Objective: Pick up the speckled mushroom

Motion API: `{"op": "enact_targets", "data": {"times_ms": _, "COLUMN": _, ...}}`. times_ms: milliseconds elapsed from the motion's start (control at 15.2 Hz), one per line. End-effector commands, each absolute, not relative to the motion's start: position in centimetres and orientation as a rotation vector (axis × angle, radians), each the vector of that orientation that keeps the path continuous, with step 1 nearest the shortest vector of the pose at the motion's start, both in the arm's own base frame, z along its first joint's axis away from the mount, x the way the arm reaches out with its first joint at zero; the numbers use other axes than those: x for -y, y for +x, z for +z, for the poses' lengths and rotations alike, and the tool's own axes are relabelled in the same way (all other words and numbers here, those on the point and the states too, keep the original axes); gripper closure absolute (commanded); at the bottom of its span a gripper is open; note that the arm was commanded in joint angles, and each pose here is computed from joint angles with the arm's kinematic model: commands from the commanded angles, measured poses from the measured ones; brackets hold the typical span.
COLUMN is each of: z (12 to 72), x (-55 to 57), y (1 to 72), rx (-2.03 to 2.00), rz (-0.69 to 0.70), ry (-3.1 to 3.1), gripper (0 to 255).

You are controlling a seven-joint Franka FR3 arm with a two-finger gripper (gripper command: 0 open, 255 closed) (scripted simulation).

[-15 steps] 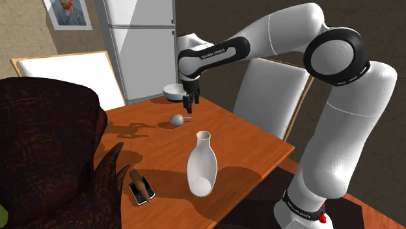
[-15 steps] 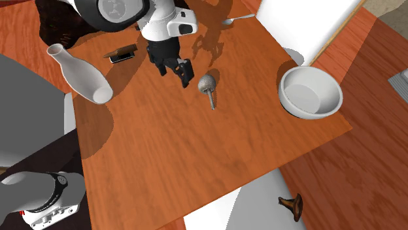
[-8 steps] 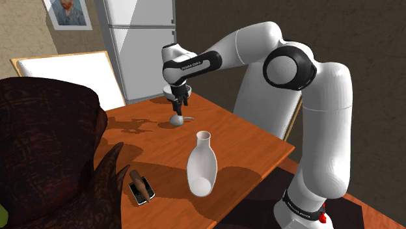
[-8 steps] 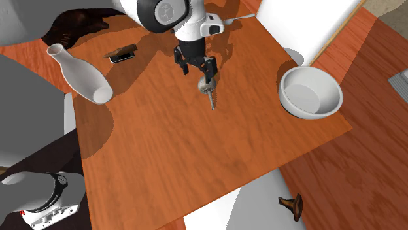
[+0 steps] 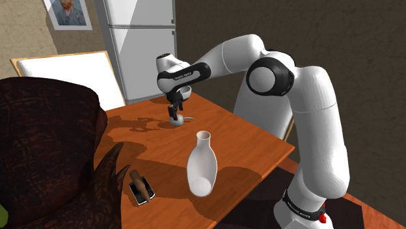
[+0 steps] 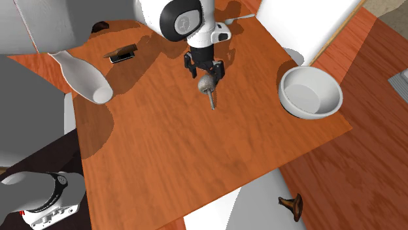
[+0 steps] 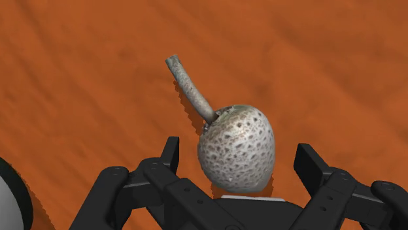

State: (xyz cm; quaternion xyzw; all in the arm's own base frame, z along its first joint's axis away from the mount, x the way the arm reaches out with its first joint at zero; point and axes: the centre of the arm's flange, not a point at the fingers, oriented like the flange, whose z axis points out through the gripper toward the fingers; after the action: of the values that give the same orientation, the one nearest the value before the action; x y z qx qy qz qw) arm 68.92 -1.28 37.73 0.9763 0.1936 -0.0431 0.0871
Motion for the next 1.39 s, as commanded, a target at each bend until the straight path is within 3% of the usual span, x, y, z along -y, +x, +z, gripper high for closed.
{"op": "enact_targets", "data": {"times_ms": 0, "z": 36.7, "x": 1.2, "y": 68.9, "rx": -0.577, "rz": -0.128, "ry": 2.908, "gripper": 0}}
{"op": "enact_targets", "data": {"times_ms": 198, "z": 35.9, "x": 1.2, "y": 68.9, "rx": -0.577, "rz": -0.128, "ry": 2.908, "gripper": 0}}
{"op": "enact_targets", "data": {"times_ms": 264, "z": 36.0, "x": 1.2, "y": 68.9, "rx": -0.577, "rz": -0.128, "ry": 2.908, "gripper": 255}}
{"op": "enact_targets", "data": {"times_ms": 858, "z": 35.9, "x": 1.2, "y": 68.9, "rx": -0.577, "rz": -0.128, "ry": 2.908, "gripper": 255}}
{"op": "enact_targets", "data": {"times_ms": 1320, "z": 39.6, "x": 1.2, "y": 68.9, "rx": -0.577, "rz": -0.128, "ry": 2.908, "gripper": 255}}
